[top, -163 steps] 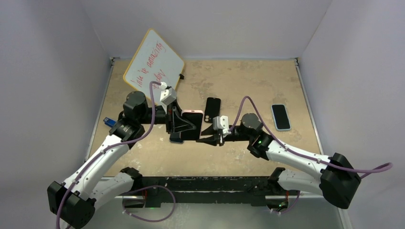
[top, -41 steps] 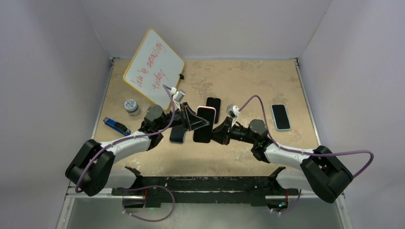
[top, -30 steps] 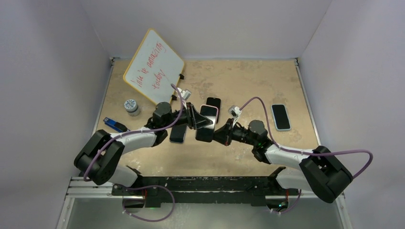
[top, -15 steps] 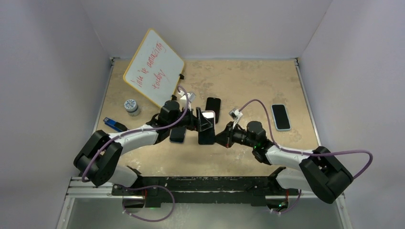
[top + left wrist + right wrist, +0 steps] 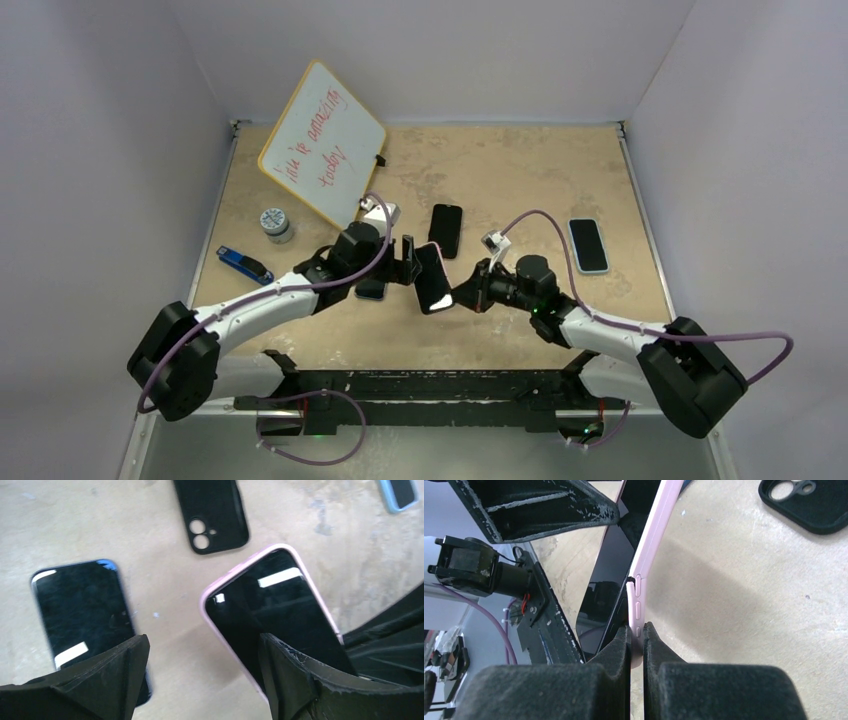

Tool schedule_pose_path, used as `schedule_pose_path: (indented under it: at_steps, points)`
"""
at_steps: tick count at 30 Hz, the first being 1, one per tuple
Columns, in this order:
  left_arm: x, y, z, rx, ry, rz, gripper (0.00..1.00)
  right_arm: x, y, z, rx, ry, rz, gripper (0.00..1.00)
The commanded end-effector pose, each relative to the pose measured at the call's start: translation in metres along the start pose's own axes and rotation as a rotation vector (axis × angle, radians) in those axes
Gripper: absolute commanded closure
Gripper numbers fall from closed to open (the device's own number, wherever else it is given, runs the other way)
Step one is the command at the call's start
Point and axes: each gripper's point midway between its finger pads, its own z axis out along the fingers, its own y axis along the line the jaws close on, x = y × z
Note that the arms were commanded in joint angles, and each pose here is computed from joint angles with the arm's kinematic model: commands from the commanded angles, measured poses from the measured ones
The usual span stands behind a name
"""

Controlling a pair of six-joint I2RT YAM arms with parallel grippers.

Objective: Take the phone out of the phone case
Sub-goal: Remove the phone case from the phone.

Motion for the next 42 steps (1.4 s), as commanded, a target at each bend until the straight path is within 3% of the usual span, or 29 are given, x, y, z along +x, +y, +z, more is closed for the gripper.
schedule_pose_path:
  at_steps: [1, 11, 20, 25, 31, 42]
  points:
    - [-0.010, 0.028, -0.010, -0.161, -0.028, 0.065, 0.18, -0.031, 0.020, -0.001, -0.049, -0.095, -0.011, 1.00]
    - [-0.007, -0.017, -0.023, -0.242, -0.079, 0.359, 0.16, -0.026, -0.012, -0.003, 0.165, -0.057, 0.093, 1.00]
    - [0.014, -0.076, -0.022, -0.185, -0.102, 0.641, 0.17, -0.015, -0.014, -0.001, 0.203, 0.007, 0.213, 1.00]
    - [0.031, -0.091, -0.009, -0.216, -0.082, 0.764, 0.24, -0.015, -0.009, 0.002, 0.185, 0.022, 0.265, 1.00]
    - [0.038, -0.101, 0.000, -0.253, -0.079, 0.851, 0.32, -0.014, -0.008, 0.003, 0.181, 0.030, 0.280, 1.00]
    - [0.053, -0.118, 0.015, -0.196, -0.075, 0.882, 0.33, -0.014, -0.001, 0.004, 0.151, 0.039, 0.306, 1.00]
